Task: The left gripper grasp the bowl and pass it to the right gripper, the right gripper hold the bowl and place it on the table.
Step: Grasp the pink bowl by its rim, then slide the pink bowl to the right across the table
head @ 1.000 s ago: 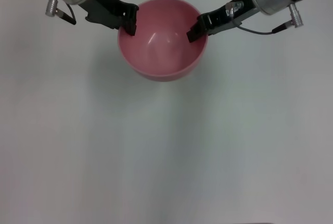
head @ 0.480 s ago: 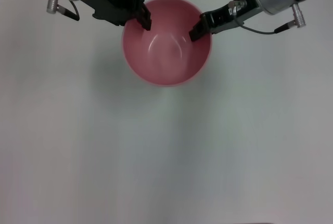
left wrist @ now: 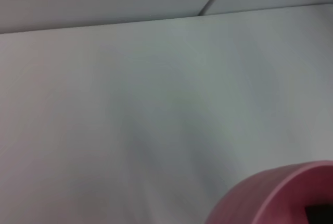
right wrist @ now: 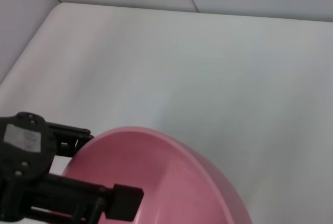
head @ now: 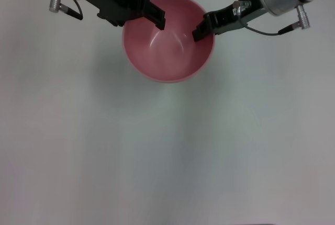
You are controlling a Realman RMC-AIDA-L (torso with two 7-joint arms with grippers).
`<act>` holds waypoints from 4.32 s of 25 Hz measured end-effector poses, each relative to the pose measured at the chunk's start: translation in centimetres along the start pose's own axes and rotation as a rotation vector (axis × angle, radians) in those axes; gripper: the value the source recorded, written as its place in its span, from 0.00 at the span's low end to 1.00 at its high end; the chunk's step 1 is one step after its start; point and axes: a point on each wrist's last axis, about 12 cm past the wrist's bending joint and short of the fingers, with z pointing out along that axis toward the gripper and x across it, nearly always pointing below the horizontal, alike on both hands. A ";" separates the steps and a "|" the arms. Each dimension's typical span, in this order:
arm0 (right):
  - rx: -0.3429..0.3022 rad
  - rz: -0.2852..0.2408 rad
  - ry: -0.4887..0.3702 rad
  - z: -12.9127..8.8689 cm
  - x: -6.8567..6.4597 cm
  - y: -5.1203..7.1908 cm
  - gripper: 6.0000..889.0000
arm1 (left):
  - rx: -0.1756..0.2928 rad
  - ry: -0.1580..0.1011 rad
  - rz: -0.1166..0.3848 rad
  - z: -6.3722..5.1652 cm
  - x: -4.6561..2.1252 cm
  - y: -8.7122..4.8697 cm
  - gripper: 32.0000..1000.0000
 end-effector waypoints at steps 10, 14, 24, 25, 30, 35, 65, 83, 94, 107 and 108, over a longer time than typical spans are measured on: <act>-0.008 0.022 -0.023 -0.3 -0.2 -0.3 0.14 | -0.013 0.018 0.021 0.0 0.05 -0.2 0.80; -0.008 0.028 -0.020 -0.2 0.0 -0.4 0.14 | -0.018 0.018 0.026 -0.2 -0.06 -0.1 0.80; -0.007 0.057 -0.032 -0.4 0.4 -1.0 0.14 | -0.022 0.005 0.057 -1.9 -0.58 -0.8 0.80; -0.008 0.061 -0.034 -0.5 0.4 -1.1 0.14 | -0.025 0.008 0.057 -2.0 -0.58 -0.8 0.80; -0.010 0.088 -0.039 -0.9 0.8 -1.8 0.14 | -0.065 0.011 0.070 -2.7 -0.80 -0.7 0.80; -0.001 0.115 -0.041 -1.3 1.2 -2.6 0.14 | -0.093 -0.006 0.082 -3.8 -1.21 -0.7 0.80; 0.012 0.271 0.011 -2.5 5.7 -6.2 0.14 | -0.151 0.011 -0.001 -5.3 -0.53 2.2 0.80; 0.136 0.417 0.031 -3.0 10.2 -10.3 0.14 | -0.153 0.002 -0.009 -5.0 -0.14 2.7 0.80; 0.180 0.441 0.011 -2.6 11.0 -11.2 0.14 | -0.154 -0.002 -0.012 -5.0 -0.07 2.9 0.80; 0.213 0.445 0.010 -2.4 11.1 -11.5 0.14 | -0.148 -0.013 -0.010 -4.9 -0.17 2.8 0.80; 0.213 0.445 0.012 -2.3 11.1 -11.5 0.14 | -0.148 -0.014 -0.010 -4.9 -0.18 2.8 0.80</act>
